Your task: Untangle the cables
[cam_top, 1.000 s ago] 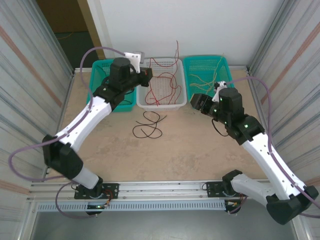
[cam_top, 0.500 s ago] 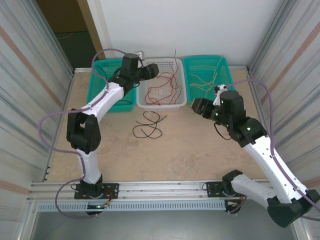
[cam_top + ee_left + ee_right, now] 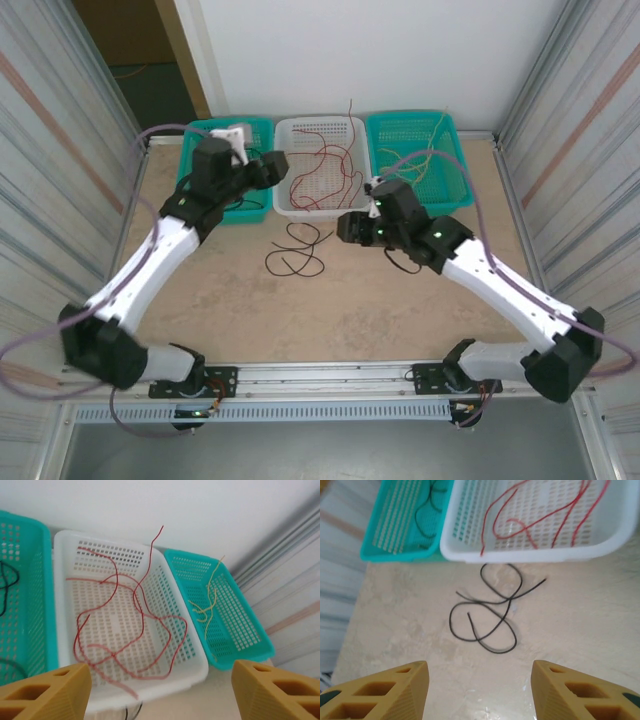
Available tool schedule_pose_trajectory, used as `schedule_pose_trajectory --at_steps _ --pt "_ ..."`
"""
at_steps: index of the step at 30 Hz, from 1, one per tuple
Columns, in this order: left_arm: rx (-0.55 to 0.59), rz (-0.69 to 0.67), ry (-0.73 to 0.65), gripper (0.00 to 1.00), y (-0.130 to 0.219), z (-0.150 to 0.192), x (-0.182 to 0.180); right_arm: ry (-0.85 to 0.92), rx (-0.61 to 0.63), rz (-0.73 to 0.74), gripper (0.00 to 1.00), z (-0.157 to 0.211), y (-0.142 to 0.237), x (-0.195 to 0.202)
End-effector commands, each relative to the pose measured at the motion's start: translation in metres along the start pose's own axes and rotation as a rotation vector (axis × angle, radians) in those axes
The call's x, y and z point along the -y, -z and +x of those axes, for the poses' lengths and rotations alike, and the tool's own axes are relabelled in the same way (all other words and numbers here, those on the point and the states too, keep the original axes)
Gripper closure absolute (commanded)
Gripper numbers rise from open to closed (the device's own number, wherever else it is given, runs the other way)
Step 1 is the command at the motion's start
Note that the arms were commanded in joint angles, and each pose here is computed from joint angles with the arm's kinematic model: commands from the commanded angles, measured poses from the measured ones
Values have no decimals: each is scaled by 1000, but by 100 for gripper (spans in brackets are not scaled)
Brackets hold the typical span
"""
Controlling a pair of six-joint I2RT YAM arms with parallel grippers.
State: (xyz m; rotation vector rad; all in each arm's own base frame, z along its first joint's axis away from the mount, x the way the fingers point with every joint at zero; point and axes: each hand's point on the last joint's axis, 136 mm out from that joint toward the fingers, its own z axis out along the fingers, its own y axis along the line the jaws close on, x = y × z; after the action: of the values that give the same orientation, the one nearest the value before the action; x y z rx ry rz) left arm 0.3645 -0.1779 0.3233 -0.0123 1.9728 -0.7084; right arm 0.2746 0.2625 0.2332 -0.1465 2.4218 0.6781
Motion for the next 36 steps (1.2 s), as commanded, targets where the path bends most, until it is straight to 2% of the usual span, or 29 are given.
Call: schedule_pose_trajectory --at_steps 1,6,10,17,24,30,33,36 --pt "-93 -58 15 27 29 52 -25 73 -55 93 46 12 -30 1" --pt "-173 -149 42 28 72 108 -58 162 -180 205 46 40 -85 3" --pt "-212 -189 92 30 89 138 -74 190 -245 262 48 57 -119 10" --pt "-227 -189 124 32 94 148 -77 207 -305 316 51 82 -151 22" --pt "-261 -183 146 35 84 155 -77 248 -346 406 64 103 -176 44" --pt "-260 -169 152 36 82 152 -74 242 -370 408 66 114 -188 49" --pt "-267 -173 153 36 82 153 -74 243 -385 395 85 119 -190 48" --pt "-273 -177 153 36 80 156 -76 268 -384 376 95 122 -184 42"
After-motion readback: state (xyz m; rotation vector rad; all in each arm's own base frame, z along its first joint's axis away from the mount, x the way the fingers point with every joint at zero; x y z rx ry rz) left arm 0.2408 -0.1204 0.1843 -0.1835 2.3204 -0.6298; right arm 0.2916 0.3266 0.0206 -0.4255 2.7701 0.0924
